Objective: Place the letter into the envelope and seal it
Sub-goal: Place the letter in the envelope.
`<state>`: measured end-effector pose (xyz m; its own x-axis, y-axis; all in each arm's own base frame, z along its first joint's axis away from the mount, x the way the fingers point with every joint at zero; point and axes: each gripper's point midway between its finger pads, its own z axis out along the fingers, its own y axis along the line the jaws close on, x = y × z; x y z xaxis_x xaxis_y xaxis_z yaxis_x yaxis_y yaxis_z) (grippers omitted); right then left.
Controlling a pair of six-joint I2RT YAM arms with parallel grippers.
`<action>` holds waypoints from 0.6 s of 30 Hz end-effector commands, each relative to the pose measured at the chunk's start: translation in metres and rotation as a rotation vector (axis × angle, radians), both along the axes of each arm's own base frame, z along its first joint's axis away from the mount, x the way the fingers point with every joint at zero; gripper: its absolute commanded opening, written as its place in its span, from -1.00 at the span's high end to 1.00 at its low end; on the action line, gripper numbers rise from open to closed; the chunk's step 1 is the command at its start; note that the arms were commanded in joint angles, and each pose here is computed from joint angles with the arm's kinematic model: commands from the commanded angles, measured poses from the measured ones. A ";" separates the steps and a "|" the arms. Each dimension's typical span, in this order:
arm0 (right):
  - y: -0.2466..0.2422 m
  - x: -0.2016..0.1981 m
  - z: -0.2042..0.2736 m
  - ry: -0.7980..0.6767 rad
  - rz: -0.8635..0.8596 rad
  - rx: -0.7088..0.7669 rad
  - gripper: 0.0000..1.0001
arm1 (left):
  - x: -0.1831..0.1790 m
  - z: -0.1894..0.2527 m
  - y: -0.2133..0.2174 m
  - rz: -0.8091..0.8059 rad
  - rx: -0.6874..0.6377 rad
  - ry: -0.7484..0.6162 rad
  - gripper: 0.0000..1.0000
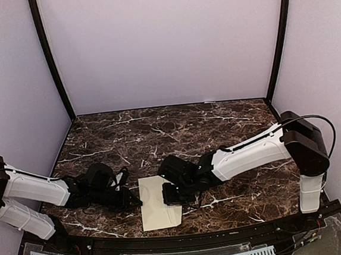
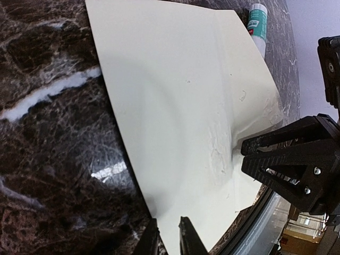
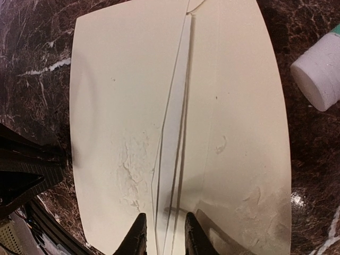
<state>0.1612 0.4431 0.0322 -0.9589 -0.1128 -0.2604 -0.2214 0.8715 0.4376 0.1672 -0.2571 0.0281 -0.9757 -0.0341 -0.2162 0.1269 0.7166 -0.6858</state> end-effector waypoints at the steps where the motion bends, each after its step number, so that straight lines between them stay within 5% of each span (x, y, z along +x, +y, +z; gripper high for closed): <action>1: 0.004 -0.008 0.000 0.009 0.006 0.016 0.56 | -0.002 -0.002 0.002 0.006 -0.005 0.006 0.70; 18: 0.009 -0.009 -0.014 0.030 0.010 -0.001 0.57 | -0.006 -0.010 0.000 -0.001 -0.018 0.036 0.69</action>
<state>0.1562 0.4452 0.0250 -0.9638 -0.1149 -0.2406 -0.2135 0.8733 0.4380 0.1657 -0.2586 0.0217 -0.9804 -0.0411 -0.1925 0.1066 0.7117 -0.6944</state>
